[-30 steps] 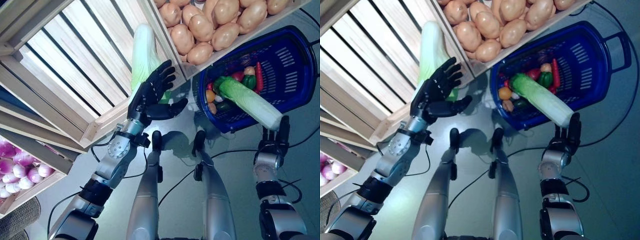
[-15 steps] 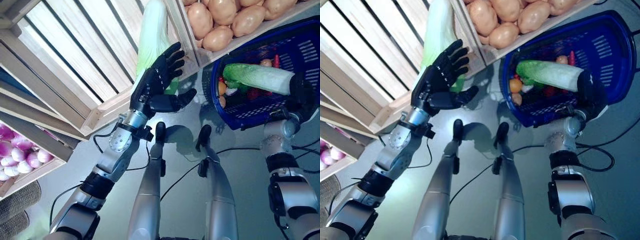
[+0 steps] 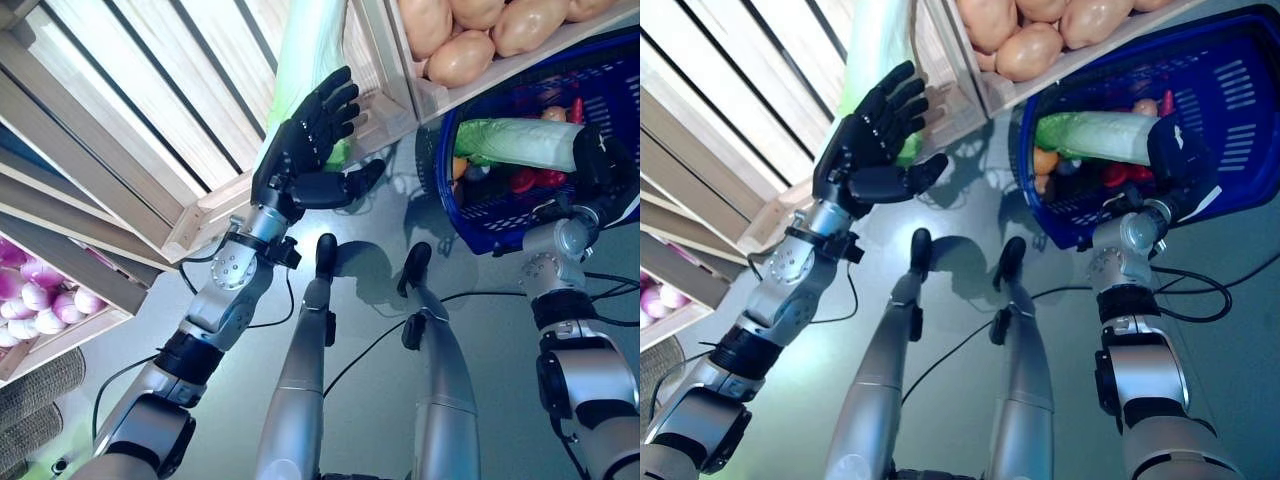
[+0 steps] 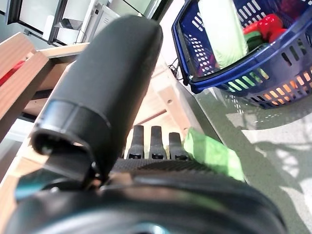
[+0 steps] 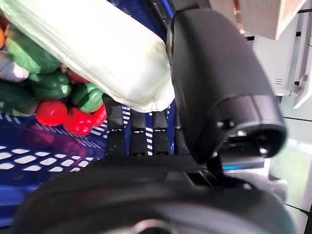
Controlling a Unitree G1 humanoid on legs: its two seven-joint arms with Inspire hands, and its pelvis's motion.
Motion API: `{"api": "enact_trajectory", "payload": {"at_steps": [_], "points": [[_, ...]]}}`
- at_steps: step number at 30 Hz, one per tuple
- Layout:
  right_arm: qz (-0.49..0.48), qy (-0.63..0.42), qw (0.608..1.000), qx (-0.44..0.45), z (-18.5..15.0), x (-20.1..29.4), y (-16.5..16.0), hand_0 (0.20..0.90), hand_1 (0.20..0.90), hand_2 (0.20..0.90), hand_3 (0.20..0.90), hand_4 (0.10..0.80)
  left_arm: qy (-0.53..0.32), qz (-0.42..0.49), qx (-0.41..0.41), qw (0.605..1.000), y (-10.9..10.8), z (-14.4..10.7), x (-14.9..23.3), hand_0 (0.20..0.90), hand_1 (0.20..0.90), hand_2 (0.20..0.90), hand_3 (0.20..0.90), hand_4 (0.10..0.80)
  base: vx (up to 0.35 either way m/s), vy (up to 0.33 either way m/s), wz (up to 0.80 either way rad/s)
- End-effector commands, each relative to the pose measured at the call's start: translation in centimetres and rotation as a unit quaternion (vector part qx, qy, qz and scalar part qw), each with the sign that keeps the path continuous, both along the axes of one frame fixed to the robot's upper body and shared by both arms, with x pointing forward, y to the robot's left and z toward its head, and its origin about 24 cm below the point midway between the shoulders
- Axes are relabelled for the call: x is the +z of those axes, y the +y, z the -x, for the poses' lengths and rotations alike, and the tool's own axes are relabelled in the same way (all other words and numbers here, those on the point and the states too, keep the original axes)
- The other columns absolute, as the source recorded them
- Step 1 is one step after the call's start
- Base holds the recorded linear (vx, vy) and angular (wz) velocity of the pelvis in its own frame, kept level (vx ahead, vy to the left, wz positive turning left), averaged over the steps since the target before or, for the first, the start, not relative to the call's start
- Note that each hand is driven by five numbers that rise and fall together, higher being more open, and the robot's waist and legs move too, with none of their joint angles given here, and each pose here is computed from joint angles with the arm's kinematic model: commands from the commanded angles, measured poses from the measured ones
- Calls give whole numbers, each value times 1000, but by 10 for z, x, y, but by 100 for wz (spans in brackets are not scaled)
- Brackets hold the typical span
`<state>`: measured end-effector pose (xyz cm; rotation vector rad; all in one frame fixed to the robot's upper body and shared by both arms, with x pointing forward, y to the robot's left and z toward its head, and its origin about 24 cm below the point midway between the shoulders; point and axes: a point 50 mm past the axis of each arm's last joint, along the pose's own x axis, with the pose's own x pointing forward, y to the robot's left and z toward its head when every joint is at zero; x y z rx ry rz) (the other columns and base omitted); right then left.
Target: Put vegetables into the basket
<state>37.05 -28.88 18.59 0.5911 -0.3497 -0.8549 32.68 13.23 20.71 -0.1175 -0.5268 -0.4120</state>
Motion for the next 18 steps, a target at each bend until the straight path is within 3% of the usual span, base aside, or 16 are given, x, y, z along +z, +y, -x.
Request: {"api": "enact_trajectory", "payload": {"at_steps": [1,2,3,10,18], "points": [[37,-101,994,-23,9,53,-19,531,531,531,531,554,-63,28,-17,998,-1,9,22,900,900,900,900,800,-12,-3,4],[37,-101,994,-23,9,53,-19,580,580,580,580,587,-63,28,-17,998,-1,9,23,900,900,900,900,800,-7,-5,4],[32,-106,994,-16,8,55,-18,900,900,900,900,800,-65,28,-18,997,-1,9,24,900,900,900,900,800,-7,1,4],[47,-104,993,-6,3,59,-9,900,900,900,900,800,-70,33,-10,997,-1,8,26,900,900,900,900,800,-9,26,3],[140,-57,978,-141,17,67,-16,900,900,900,900,800,-110,8,-15,994,-1,16,33,900,900,900,900,800,0,0,0]]}}
